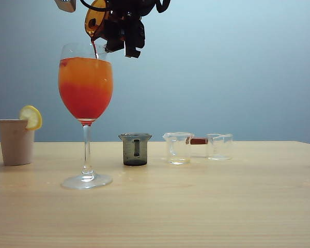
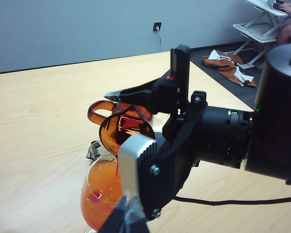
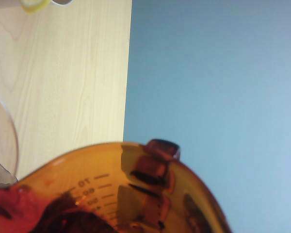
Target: Pick up the fourth measuring cup from the left, pour the grenadine inside into the goblet, and finally put the measuring cup back in its original place.
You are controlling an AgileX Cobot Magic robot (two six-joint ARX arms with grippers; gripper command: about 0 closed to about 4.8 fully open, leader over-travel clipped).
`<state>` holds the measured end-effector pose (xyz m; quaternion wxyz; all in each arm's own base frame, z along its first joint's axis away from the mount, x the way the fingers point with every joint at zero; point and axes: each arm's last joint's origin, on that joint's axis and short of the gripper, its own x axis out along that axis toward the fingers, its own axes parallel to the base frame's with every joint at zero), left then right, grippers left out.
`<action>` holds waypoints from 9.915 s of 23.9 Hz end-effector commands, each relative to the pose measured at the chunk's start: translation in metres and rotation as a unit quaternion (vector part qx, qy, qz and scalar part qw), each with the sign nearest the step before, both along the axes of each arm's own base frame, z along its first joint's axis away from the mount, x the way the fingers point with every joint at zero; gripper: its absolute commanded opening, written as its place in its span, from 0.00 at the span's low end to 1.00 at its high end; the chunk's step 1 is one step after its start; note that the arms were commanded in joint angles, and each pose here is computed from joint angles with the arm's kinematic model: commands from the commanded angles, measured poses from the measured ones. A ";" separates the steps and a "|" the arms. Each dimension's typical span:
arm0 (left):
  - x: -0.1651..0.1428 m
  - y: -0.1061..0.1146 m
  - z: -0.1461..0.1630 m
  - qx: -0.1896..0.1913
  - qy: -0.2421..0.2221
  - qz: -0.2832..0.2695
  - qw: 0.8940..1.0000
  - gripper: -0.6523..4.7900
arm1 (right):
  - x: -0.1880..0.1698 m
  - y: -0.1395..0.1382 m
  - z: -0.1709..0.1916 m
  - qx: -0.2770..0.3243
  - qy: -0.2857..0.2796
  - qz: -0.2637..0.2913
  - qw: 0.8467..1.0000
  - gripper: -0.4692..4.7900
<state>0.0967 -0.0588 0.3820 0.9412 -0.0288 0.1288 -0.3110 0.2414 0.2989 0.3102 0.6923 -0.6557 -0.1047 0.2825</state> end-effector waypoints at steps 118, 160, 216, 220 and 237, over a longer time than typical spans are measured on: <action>-0.001 0.000 0.004 0.002 -0.020 -0.013 1.000 0.11 | -0.007 0.007 0.018 -0.149 -0.194 0.094 0.965 0.23; -0.001 0.000 0.004 0.009 -0.025 -0.015 1.000 0.11 | 0.006 -0.006 0.021 0.210 0.055 -0.018 0.976 0.17; -0.001 0.000 0.004 0.011 -0.026 -0.013 1.000 0.11 | 0.088 -0.212 -0.013 0.613 0.112 -0.258 0.739 0.14; -0.001 0.000 0.004 0.011 -0.026 -0.013 1.000 0.11 | 0.084 -0.223 -0.038 0.621 0.102 -0.263 0.731 0.14; 0.000 0.000 0.004 0.013 -0.027 -0.012 0.999 0.11 | 0.114 -0.243 -0.132 0.624 0.155 -0.300 0.705 0.14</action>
